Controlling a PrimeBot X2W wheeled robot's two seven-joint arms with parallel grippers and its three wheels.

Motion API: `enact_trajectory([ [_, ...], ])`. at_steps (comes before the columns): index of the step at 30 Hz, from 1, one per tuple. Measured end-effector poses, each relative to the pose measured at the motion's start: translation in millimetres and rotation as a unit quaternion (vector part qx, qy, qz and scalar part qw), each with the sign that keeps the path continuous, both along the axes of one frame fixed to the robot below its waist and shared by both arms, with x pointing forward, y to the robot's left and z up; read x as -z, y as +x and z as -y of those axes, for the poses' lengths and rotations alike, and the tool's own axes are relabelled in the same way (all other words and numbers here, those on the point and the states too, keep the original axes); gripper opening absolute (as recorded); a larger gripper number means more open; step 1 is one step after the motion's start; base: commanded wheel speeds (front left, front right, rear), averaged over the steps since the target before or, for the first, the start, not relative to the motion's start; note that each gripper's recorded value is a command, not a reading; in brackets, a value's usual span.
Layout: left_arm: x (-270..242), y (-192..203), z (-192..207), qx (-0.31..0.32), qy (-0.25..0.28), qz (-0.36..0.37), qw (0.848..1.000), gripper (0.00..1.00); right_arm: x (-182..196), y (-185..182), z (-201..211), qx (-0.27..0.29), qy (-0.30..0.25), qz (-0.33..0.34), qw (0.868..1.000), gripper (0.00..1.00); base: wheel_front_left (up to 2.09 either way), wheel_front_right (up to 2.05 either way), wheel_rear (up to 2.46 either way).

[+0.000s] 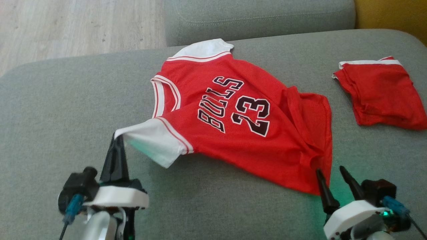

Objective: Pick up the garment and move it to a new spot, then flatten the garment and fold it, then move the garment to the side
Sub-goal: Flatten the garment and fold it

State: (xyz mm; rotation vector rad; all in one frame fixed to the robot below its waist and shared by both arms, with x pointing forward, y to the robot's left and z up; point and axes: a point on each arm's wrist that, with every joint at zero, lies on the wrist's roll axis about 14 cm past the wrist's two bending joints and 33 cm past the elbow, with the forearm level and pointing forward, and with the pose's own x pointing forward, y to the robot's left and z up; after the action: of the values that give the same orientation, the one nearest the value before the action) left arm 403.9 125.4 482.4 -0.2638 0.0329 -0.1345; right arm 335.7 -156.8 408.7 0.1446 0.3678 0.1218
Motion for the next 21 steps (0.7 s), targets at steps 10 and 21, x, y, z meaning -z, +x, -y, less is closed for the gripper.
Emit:
enact_trajectory([
  [10,16,-19,-53,-0.106,0.029,-0.028,0.994,0.00,-5,3,6,0.002,-0.003,0.006,1.000,1.00,0.00,0.00,0.00],
  [21,-15,-25,-50,-0.079,0.034,0.027,0.996,1.00,-51,46,-14,-0.021,0.002,0.110,0.994,1.00,0.00,0.00,0.00],
])
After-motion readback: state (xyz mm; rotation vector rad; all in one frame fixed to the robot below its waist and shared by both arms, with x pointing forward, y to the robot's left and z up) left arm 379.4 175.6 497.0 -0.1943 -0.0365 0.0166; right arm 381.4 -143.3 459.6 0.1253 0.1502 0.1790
